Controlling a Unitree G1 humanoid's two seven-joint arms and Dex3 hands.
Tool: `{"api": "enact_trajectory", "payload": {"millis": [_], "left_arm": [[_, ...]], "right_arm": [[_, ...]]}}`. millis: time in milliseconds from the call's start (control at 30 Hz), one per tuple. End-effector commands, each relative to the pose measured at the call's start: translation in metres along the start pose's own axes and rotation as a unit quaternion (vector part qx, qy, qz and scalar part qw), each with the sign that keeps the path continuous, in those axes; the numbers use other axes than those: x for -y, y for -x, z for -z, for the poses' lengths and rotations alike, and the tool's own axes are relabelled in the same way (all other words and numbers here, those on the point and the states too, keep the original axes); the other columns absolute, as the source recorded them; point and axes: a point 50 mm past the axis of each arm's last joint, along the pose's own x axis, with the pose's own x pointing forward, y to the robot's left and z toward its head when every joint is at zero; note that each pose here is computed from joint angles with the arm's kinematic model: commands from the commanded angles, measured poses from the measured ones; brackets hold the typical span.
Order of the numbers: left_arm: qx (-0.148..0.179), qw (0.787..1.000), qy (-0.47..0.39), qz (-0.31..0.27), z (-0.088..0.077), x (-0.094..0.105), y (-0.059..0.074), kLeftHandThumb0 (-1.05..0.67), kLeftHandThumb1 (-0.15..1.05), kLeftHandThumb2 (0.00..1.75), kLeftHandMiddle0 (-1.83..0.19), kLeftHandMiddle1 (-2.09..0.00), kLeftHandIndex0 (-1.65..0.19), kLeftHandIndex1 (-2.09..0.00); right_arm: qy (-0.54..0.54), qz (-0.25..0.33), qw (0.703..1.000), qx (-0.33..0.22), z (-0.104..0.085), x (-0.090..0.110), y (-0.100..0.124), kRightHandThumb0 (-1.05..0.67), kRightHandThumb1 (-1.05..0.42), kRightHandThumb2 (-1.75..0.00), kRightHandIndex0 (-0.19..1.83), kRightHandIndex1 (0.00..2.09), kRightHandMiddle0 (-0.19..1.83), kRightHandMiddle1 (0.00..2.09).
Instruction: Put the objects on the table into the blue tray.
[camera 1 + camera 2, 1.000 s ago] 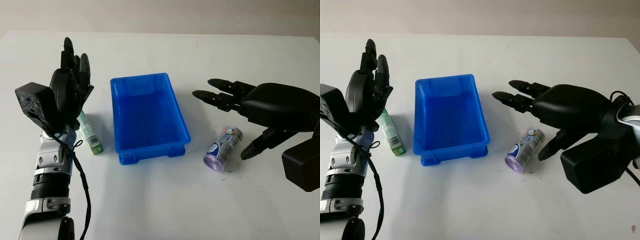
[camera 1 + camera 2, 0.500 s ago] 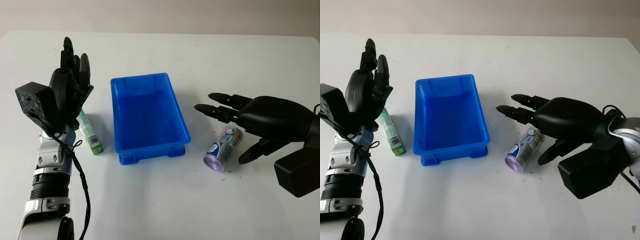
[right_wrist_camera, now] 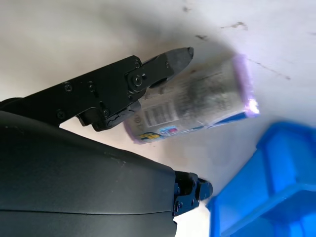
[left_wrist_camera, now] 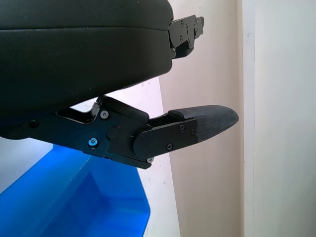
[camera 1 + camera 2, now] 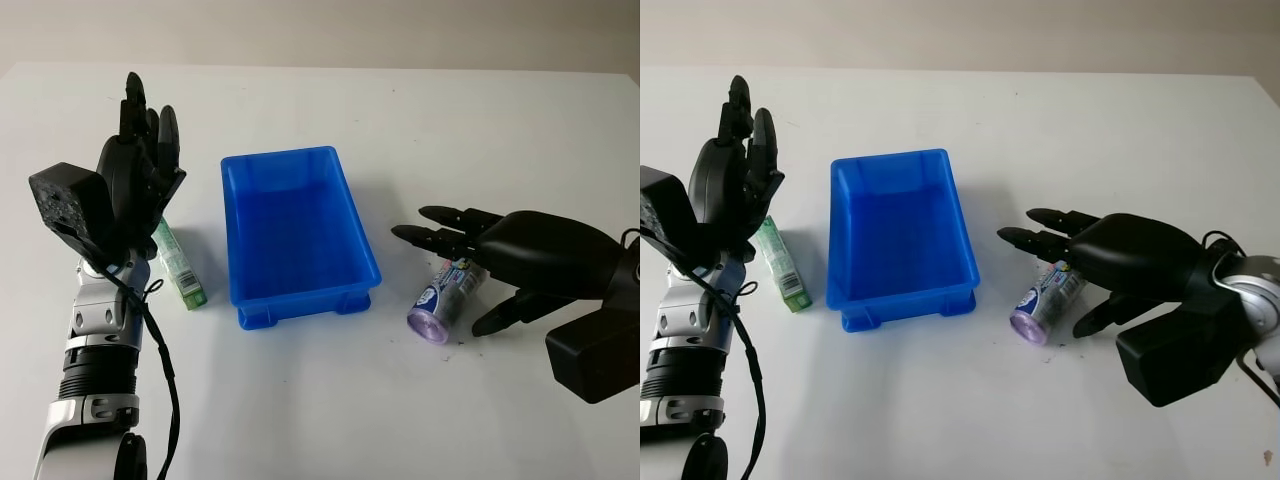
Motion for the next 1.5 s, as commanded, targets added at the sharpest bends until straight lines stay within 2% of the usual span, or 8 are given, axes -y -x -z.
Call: {"api": "enact_trajectory", "payload": {"millis": [0, 233, 333, 500, 633, 767, 1000, 1467], "left_arm": [[0.015, 1.0, -0.009, 0.004, -0.01, -0.002, -0.003, -0.69, 1.05, 0.65, 0.19, 0.0, 0.19, 0.0], [0.018, 1.0, -0.008, -0.001, -0.01, -0.002, -0.003, -0.68, 1.05, 0.65, 0.19, 0.0, 0.19, 0.0], [0.017, 1.0, -0.012, 0.0, -0.01, -0.002, -0.003, -0.7, 1.05, 0.64, 0.19, -0.01, 0.19, 0.0], [0.017, 1.0, -0.009, 0.002, -0.01, -0.002, -0.001, -0.69, 1.05, 0.65, 0.19, 0.0, 0.19, 0.0], [0.022, 1.0, -0.005, -0.004, -0.01, -0.003, -0.001, -0.68, 1.05, 0.64, 0.19, 0.0, 0.19, 0.0], [0.021, 1.0, -0.003, -0.004, -0.01, -0.003, 0.0, -0.68, 1.05, 0.63, 0.19, 0.0, 0.19, 0.0], [0.017, 1.0, -0.009, 0.002, -0.01, -0.002, -0.001, -0.68, 1.05, 0.65, 0.19, 0.0, 0.19, 0.0], [0.016, 1.0, -0.005, 0.001, -0.009, -0.001, -0.001, -0.67, 1.05, 0.65, 0.19, 0.0, 0.19, 0.0]], "right_arm": [[-0.012, 0.025, 0.999, 0.016, -0.003, -0.001, 0.0, -0.25, -0.86, -0.05, 0.23, 0.18, 0.26, 0.15], [-0.007, 0.032, 0.999, 0.042, -0.005, -0.011, -0.006, -0.22, -0.93, -0.06, 0.49, 0.29, 0.45, 0.32], [-0.007, 0.043, 0.998, 0.053, -0.005, -0.015, -0.011, -0.17, -0.96, -0.06, 0.52, 0.46, 0.25, 0.88], [0.009, 0.046, 0.997, 0.059, -0.005, -0.019, -0.017, -0.18, -1.02, -0.05, 0.18, 1.58, 0.11, 1.68], [0.046, 0.045, 0.996, 0.058, -0.004, -0.019, -0.021, -0.27, -0.98, -0.05, 0.23, 2.01, 0.19, 1.91], [0.078, 0.051, 0.994, 0.055, -0.004, -0.018, -0.023, -0.4, -0.96, -0.05, 0.43, 2.04, 0.39, 1.82], [0.129, 0.115, 0.985, 0.029, 0.002, -0.002, -0.026, -0.4, -1.04, -0.17, 0.93, 2.09, 0.7, 2.09], [0.139, 0.319, 0.937, -0.008, 0.019, 0.077, -0.052, -0.43, -0.96, -0.05, 0.84, 2.07, 0.71, 2.09]]}}
